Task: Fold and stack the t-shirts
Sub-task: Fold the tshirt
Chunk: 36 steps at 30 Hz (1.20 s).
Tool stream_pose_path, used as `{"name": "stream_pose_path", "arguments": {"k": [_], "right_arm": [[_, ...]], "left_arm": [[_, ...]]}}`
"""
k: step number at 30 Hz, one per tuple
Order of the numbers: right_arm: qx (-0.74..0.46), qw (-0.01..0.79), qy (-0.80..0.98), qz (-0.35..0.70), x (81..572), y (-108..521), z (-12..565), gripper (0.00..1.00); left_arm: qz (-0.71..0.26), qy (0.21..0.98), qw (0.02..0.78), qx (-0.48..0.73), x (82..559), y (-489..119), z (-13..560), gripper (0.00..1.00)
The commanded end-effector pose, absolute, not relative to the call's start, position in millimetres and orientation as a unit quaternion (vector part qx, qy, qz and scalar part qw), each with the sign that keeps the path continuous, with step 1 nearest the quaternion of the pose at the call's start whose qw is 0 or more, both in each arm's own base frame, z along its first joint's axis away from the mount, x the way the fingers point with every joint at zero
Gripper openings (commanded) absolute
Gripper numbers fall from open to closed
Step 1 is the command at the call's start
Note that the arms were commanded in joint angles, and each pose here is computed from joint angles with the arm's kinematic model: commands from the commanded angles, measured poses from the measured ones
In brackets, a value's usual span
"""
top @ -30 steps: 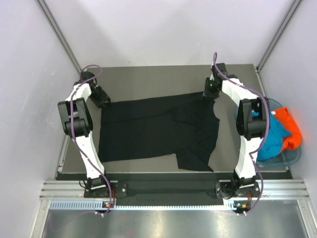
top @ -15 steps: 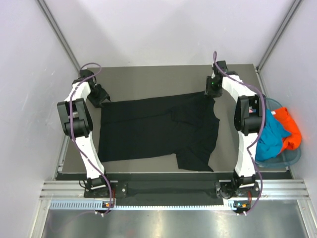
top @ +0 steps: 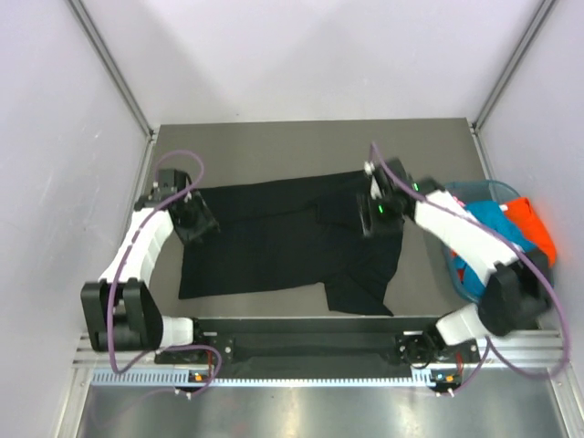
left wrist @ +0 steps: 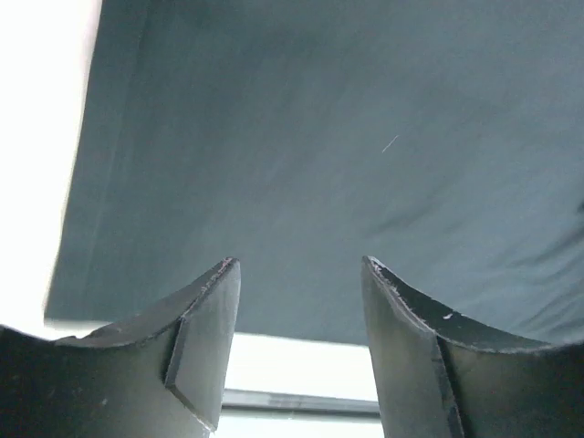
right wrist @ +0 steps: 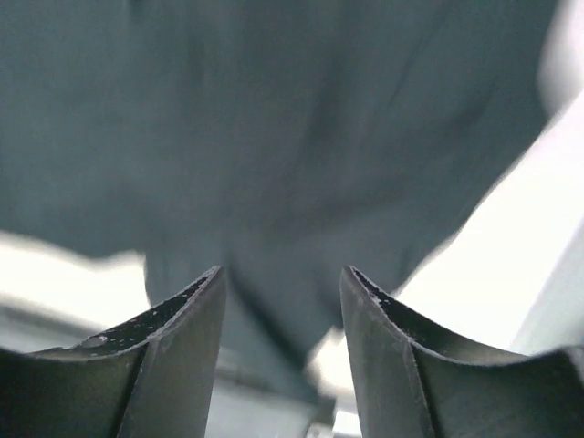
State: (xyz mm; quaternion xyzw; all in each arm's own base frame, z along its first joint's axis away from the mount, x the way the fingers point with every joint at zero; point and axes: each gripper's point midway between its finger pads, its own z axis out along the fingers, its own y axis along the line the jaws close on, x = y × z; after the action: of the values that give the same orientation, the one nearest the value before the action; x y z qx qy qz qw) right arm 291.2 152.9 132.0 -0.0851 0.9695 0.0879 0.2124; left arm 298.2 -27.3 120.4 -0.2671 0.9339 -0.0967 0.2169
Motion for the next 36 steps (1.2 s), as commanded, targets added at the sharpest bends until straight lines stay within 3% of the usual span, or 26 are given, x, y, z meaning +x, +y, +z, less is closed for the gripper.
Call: {"name": "stream_pose_path", "arguments": {"k": [1,10,24,30,31,33,36], "right_arm": [[-0.019,0.15,0.983,0.106,214.1,134.4,106.3,0.52],[0.055,0.098,0.986,0.119,135.9,112.0,59.2,0.44],[0.041,0.048,0.982,0.178,110.1,126.5,27.1,0.4],[0.035,0.037,0.979,0.199,105.6,133.2,27.2,0.26],[0.034,0.032,0.978,0.201,104.7,134.1,25.4,0.17],[0.031,0.029,0.976,0.213,105.9,138.8,25.7,0.1],[0.026,0.037,0.973,0.226,113.2,145.1,33.1,0.08]], "left_arm": [[-0.115,0.928,0.204,-0.29,267.0,-33.6,116.9,0.59],[-0.107,0.933,0.167,-0.3,236.4,-36.3,97.5,0.56],[-0.077,0.935,0.162,-0.306,230.7,-27.0,100.9,0.57],[-0.023,0.925,0.171,-0.339,232.2,-7.0,109.5,0.59],[-0.013,0.923,0.171,-0.346,231.3,-3.6,109.9,0.58],[-0.008,0.916,0.168,-0.363,229.9,-1.8,111.9,0.58],[-0.005,0.908,0.159,-0.388,225.4,-0.1,110.1,0.59]]}}
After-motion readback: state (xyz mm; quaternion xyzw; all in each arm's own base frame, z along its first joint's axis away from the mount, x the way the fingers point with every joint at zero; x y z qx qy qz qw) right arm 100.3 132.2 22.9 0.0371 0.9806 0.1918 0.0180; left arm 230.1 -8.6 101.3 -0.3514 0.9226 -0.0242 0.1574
